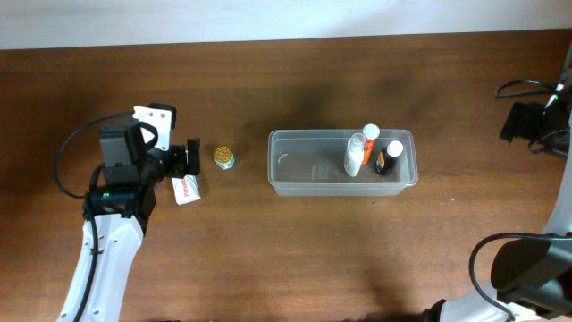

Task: Pack container
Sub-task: 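Move the left gripper over the white Panadol box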

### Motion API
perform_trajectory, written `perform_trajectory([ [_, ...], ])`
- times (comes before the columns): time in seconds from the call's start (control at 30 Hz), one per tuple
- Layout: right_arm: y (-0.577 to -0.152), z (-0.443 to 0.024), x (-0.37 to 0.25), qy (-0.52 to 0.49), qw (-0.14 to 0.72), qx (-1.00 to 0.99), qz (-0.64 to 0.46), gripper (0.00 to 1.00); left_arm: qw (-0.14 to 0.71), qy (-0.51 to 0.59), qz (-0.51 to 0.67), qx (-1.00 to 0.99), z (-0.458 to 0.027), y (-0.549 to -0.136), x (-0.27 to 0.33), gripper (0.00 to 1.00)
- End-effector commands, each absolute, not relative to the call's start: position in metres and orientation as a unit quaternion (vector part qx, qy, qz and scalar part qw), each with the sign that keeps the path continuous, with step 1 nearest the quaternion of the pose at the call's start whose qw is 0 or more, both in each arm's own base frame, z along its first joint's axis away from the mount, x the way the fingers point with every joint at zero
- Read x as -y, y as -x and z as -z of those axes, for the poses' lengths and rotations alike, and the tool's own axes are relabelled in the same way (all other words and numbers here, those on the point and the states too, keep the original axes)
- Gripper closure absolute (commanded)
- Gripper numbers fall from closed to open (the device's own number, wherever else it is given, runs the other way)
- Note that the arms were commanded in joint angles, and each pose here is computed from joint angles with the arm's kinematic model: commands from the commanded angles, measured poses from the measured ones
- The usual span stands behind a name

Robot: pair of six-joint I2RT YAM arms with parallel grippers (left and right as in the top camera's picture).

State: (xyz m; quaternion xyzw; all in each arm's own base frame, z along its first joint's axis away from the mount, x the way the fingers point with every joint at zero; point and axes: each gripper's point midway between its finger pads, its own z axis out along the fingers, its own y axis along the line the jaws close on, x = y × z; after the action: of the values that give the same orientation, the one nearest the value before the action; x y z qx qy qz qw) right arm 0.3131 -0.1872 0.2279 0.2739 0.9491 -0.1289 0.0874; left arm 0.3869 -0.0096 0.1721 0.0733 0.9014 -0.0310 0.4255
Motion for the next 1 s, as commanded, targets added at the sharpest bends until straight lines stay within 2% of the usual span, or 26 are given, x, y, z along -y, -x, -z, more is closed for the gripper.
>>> perform_trajectory([
  [0.0,-0.3108,-0.2299,0.1878,-0.278,0.089,-0.947,0.133,0.02,0.432,-0.072,0.035,-0.899,-0.1778,-0.3921,0.0099,0.01],
  [0.97,-0.3108,-0.2299,0.1878,-0.278,0.089,-0.947,0.133,0.02,0.424,-0.071,0.037,-0.902,-0.1746,-0.3894,0.0101,0.01],
])
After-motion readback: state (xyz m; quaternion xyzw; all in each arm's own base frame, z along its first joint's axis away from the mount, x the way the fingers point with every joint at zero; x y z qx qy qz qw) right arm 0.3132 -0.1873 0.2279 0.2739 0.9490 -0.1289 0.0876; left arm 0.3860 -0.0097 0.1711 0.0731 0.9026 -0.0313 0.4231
